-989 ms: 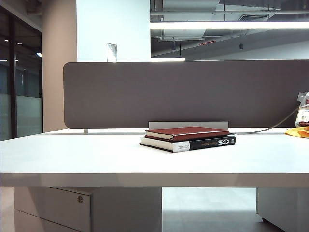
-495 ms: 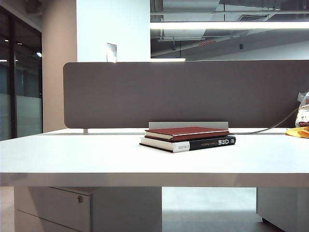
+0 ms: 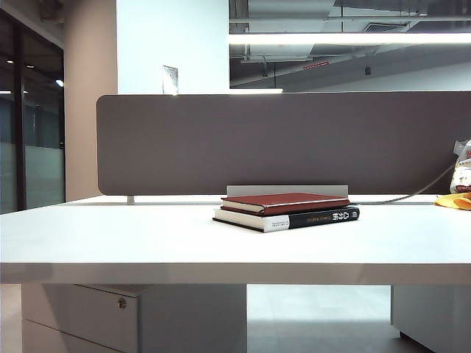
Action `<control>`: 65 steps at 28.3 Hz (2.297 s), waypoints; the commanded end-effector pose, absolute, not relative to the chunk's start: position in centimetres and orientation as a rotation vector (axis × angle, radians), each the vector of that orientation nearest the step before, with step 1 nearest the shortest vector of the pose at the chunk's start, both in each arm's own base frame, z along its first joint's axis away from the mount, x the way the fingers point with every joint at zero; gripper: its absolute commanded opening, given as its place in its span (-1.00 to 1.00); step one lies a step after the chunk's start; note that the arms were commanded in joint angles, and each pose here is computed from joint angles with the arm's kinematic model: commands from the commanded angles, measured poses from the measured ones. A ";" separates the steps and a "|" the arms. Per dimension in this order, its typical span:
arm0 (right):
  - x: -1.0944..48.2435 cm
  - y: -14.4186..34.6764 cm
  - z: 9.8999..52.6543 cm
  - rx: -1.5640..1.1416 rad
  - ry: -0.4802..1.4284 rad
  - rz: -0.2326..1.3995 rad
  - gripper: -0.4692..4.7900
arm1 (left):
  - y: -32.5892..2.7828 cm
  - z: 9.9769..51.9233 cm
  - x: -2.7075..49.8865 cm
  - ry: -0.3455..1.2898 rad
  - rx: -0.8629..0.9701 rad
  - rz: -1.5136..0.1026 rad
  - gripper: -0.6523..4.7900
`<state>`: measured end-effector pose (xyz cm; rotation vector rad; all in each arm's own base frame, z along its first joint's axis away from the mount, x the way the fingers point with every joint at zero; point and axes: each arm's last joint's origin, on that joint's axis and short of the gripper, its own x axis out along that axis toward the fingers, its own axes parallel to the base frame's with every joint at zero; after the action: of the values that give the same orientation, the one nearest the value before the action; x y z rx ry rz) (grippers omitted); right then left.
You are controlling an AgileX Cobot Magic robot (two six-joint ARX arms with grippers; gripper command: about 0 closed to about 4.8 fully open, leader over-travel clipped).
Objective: Pick up the red book and place it on top of the black book.
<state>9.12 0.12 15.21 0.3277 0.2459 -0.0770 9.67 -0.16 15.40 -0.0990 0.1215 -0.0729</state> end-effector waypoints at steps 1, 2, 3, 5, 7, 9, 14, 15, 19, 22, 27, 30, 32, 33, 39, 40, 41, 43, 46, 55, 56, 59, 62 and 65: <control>9.1 0.1 15.4 0.326 0.230 -0.077 -0.84 | -0.1 15.5 9.7 0.109 -0.091 -0.074 -0.77; 9.1 0.1 15.4 0.326 0.230 -0.077 -0.84 | -0.1 15.5 9.7 0.109 -0.091 -0.074 -0.77; 9.1 0.1 15.4 0.326 0.230 -0.077 -0.84 | -0.1 15.5 9.7 0.109 -0.091 -0.073 -0.77; 9.1 0.1 15.4 0.326 0.230 -0.077 -0.84 | -0.1 15.5 9.7 0.108 -0.090 -0.048 -0.77; 9.1 0.1 15.4 0.326 0.230 -0.077 -0.84 | 0.0 15.5 9.7 0.108 -0.088 -0.020 -0.77; 9.1 0.1 15.4 0.326 0.230 -0.077 -0.84 | 0.1 15.5 9.7 0.105 -0.088 -0.002 -0.77; 9.1 0.1 15.4 0.326 0.230 -0.077 -0.84 | 0.0 15.5 9.7 0.107 -0.087 -0.006 -0.77; 9.1 0.1 15.4 0.326 0.230 -0.077 -0.84 | 0.0 15.5 9.7 0.107 -0.088 -0.006 -0.77; 9.1 0.1 15.4 0.326 0.230 -0.077 -0.84 | 0.0 15.5 9.7 0.108 -0.087 -0.006 -0.77; 9.1 0.1 15.4 0.326 0.230 -0.077 -0.84 | 0.0 15.5 9.7 0.108 -0.087 -0.006 -0.77; 9.1 0.1 15.4 0.326 0.230 -0.077 -0.84 | 0.0 15.5 9.7 0.108 -0.088 -0.006 -0.77; 9.1 0.1 15.4 0.326 0.230 -0.077 -0.84 | 0.0 15.5 9.7 0.108 -0.087 -0.006 -0.77; 9.1 0.1 15.4 0.326 0.230 -0.077 -0.84 | 0.0 15.5 9.7 0.108 -0.087 -0.006 -0.77; 9.1 0.1 15.4 0.325 0.230 -0.077 -0.84 | 0.0 15.5 9.7 0.108 -0.087 -0.006 -0.77; 9.2 0.0 15.5 0.190 0.218 -0.114 -0.84 | 0.0 15.5 9.7 0.108 -0.087 -0.006 -0.77; 9.2 -0.1 15.5 0.168 0.217 -0.132 -0.84 | 0.0 15.5 9.7 0.108 -0.087 -0.006 -0.77; 9.2 -0.2 15.5 0.148 0.213 -0.149 -0.84 | 0.0 15.5 9.7 0.108 -0.087 -0.006 -0.77; 9.2 -0.2 15.4 0.109 0.213 -0.164 -0.84 | 0.0 15.5 9.7 0.108 -0.087 -0.006 -0.77; 9.3 -0.2 15.3 0.046 0.211 -0.153 -0.84 | 0.0 15.5 9.7 0.108 -0.087 -0.006 -0.77; 9.6 -0.2 15.1 -0.038 0.166 -0.135 -0.84 | 0.0 15.5 9.7 0.108 -0.087 -0.006 -0.77; 9.6 -0.1 15.0 -0.044 0.166 -0.126 -0.84 | 0.0 15.5 9.7 0.108 -0.087 -0.006 -0.77; 9.6 -0.1 15.0 -0.063 0.158 -0.112 -0.84 | 0.0 15.5 9.7 0.108 -0.087 -0.006 -0.77; 9.6 -0.1 15.0 -0.072 0.160 -0.111 -0.84 | 0.0 15.5 9.7 0.108 -0.087 -0.006 -0.77; 9.6 -0.1 15.0 -0.072 0.162 -0.110 -0.84 | 0.0 15.5 9.7 0.108 -0.087 -0.006 -0.77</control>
<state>9.58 -0.11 15.02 -0.0690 0.1660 -0.1155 9.68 0.03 15.39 -0.0917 0.1193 -0.0072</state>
